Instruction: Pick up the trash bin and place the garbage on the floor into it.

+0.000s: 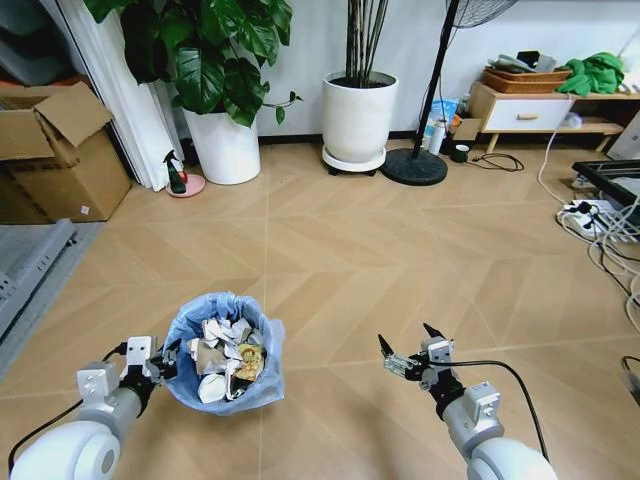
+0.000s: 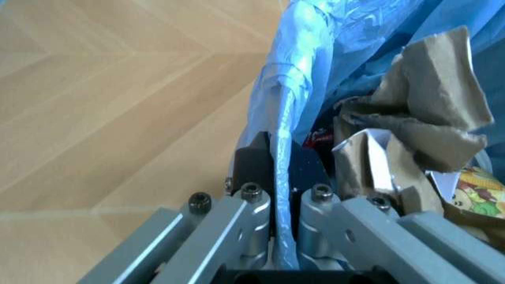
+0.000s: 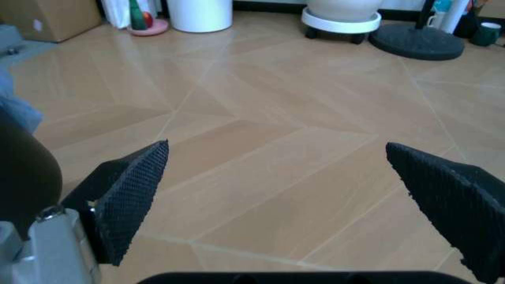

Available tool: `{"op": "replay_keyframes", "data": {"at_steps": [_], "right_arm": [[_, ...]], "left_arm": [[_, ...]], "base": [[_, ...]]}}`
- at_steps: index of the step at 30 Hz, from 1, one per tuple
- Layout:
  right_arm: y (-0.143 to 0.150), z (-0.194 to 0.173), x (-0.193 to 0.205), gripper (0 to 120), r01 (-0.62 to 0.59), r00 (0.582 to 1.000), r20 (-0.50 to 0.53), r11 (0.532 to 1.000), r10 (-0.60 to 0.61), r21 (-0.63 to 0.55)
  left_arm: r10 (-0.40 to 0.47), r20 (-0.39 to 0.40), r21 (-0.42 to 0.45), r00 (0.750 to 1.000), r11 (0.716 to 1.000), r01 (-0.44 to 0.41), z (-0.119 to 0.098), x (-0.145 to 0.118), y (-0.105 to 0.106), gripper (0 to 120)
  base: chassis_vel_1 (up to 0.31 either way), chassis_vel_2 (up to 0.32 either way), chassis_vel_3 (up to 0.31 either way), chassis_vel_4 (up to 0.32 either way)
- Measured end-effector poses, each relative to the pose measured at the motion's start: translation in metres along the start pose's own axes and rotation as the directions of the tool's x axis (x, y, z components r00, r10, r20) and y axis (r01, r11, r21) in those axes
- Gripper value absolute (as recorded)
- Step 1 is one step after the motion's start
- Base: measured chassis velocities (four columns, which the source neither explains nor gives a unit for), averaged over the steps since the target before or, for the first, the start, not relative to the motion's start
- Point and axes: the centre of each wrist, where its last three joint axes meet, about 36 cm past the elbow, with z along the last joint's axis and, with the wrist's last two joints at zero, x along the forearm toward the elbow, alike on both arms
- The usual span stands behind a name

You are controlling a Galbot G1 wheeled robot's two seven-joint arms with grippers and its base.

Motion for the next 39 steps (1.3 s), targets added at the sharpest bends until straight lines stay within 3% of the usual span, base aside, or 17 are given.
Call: {"op": "replay_keyframes", "data": {"at_steps": [29, 39], "right_arm": [[0.0033, -0.0007, 0.0026, 100, 0.011, 1.0, 0.023, 1.0, -0.011, -0.003], [0.0008, 0.0009, -0.0003, 100, 0.001, 1.0, 0.024, 1.0, -0.001, -0.016]], "left_arm": [[-0.005, 0.014, 0.003, 1.0, 1.0, 0.005, 0.0014, 0.0087, -0.007, 0], [-0.001, 0.013, 0.008, 1.0, 1.0, 0.001, 0.0028, 0.0059, -0.0095, 0]], "base": [[0.17, -0.172, -0.171, 0.175], [0.03, -0.019, -0.013, 0.021]]}}
